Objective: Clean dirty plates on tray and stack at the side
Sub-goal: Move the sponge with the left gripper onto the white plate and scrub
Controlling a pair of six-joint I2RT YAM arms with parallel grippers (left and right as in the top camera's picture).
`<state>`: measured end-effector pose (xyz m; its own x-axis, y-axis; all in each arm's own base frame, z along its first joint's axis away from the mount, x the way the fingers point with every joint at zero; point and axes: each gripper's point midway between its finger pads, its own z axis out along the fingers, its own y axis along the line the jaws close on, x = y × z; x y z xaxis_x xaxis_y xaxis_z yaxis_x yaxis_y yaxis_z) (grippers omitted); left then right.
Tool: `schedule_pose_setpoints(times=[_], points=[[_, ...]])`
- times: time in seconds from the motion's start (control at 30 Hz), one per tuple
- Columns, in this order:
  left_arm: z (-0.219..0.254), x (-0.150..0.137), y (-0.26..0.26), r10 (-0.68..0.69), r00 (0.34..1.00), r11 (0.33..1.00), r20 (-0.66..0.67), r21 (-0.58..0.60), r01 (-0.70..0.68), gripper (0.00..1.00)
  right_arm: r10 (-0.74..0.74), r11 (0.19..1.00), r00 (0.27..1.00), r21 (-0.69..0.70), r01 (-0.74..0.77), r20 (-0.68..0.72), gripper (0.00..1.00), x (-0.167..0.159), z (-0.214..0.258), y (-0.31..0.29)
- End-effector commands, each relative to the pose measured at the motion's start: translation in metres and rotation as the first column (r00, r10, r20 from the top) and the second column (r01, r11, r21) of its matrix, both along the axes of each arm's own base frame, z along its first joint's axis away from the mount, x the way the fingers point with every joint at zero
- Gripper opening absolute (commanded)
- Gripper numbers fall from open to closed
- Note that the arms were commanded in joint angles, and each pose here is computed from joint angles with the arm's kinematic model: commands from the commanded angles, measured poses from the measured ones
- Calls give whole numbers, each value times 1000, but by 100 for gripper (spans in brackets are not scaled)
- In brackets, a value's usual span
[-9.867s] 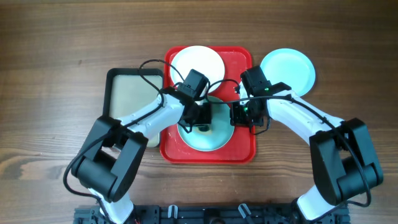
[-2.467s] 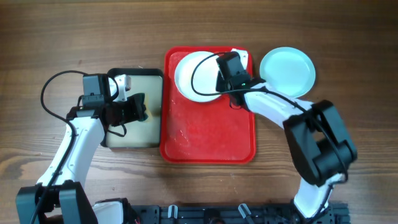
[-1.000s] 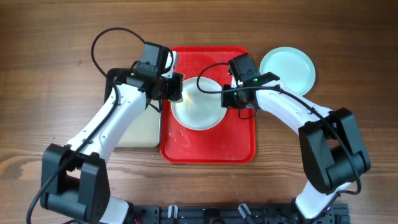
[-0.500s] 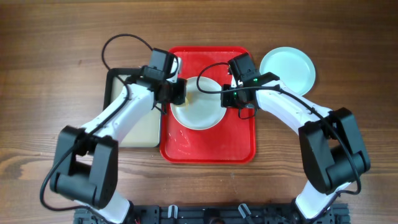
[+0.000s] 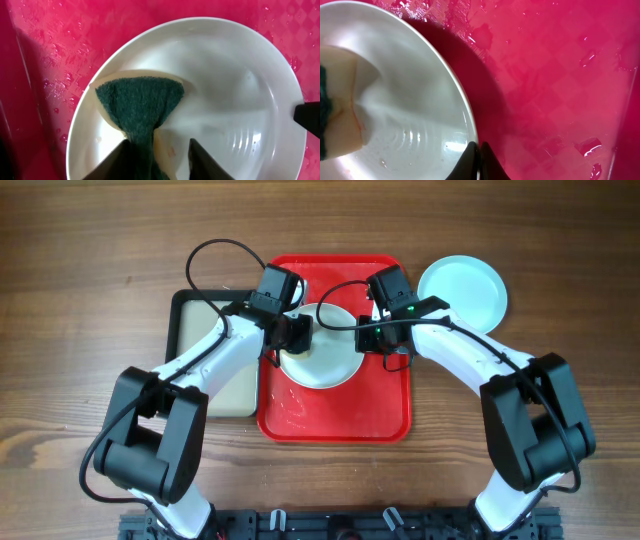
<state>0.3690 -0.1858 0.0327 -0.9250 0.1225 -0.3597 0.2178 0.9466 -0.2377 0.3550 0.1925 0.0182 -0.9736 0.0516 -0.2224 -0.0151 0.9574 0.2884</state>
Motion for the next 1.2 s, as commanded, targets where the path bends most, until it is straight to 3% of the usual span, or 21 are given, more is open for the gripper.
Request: schedule_pose_setpoints(times=[0.0, 0.17, 0.2, 0.23, 0.57, 0.83, 0.97, 1.07, 1.17], points=[[-10, 0, 3, 7, 1000, 1000, -12, 20, -7, 30, 9, 1000, 1000, 7, -9, -21, 4, -3, -6, 2], [-21, 0, 9, 19, 1000, 998, -24, 57, -18, 21, 9, 1000, 1000, 7, -9, -21, 4, -3, -6, 2], [-23, -1, 10, 20, 999, 998, -31, 60, -18, 16, 9, 1000, 1000, 8, -9, -20, 4, -3, -6, 2], [-27, -2, 10, 20, 999, 998, -39, 64, -17, 4, 9, 1000, 1000, 7, -9, -20, 4, -3, -6, 2], [-41, -7, 16, 32, 998, 991, -55, 130, -25, 4, 48, 998, 999, 37, -47, -19, 4, -5, -4, 9], [-58, -42, -36, -45, 987, 997, -155, 49, 53, 4, 48, 998, 999, 47, -48, -16, 4, -4, -3, 10], [-42, -67, -77, -175, 952, 971, -253, -202, 125, 4, 47, 998, 999, 48, -47, -15, 4, -4, -3, 11], [3, -43, -79, -194, 966, 956, -170, -256, 147, 4, 48, 998, 999, 47, -47, -15, 4, -4, -3, 10], [53, -4, -56, -92, 996, 985, -2, -148, 90, 4, 49, 998, 999, 46, -48, -17, 4, -4, -3, 10]])
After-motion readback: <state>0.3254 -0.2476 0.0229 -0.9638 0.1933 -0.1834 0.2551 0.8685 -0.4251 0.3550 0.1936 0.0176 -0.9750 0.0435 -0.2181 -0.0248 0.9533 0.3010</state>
